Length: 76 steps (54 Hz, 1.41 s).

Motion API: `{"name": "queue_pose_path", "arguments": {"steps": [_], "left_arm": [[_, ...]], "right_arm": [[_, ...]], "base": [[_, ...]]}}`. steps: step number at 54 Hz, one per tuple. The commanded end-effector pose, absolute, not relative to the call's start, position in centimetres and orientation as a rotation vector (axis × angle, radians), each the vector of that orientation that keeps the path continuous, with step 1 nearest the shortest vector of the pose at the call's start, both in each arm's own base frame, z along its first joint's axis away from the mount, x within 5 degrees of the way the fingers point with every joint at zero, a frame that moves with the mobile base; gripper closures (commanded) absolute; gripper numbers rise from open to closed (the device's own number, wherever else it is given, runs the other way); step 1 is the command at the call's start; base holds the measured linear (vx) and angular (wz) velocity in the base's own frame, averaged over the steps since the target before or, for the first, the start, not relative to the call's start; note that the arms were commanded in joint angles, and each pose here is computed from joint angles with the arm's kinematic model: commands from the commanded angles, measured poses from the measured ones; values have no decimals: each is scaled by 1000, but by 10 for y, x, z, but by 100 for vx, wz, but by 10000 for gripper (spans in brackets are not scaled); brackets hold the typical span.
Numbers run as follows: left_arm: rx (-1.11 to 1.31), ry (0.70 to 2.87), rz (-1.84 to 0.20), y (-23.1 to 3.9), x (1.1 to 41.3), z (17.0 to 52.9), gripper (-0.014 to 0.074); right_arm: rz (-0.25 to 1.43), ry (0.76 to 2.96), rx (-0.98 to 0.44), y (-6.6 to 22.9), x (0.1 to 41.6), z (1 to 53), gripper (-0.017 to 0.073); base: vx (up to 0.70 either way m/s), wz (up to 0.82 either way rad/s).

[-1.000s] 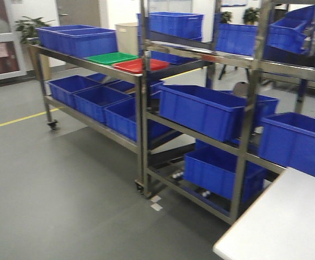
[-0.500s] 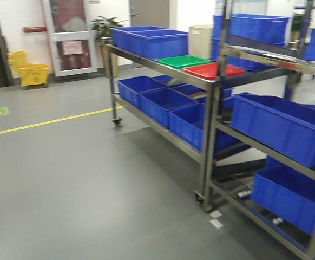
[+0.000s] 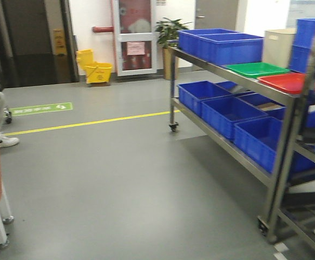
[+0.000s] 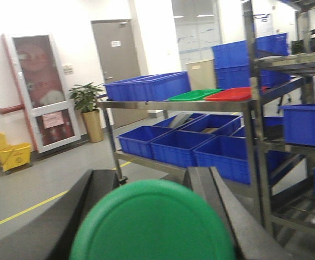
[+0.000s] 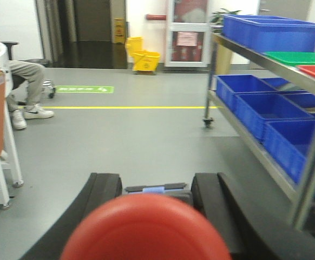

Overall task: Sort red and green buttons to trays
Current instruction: 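Drive the base, holding both buttons, toward the cart with trays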

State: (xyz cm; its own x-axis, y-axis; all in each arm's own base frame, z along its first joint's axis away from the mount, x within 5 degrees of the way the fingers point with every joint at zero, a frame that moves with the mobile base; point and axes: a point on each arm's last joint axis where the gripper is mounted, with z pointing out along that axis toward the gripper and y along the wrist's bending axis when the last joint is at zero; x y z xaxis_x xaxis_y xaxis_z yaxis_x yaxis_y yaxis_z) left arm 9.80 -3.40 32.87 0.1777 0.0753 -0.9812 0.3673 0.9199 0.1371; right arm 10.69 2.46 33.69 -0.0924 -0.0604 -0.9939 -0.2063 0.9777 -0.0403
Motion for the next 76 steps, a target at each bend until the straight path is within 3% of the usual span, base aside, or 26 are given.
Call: {"name": "queue_pose_path", "arguments": {"steps": [1,76], "left_arm": [[364,1341,-265,-36,96,342,599],[361,1343,-263,-36,96,342,599]], "right_arm": [[142,1565,-238,28,106,353,568],[135,1577,-233,27,105,352,568]], "base": [[30,36],[43,14]]}}
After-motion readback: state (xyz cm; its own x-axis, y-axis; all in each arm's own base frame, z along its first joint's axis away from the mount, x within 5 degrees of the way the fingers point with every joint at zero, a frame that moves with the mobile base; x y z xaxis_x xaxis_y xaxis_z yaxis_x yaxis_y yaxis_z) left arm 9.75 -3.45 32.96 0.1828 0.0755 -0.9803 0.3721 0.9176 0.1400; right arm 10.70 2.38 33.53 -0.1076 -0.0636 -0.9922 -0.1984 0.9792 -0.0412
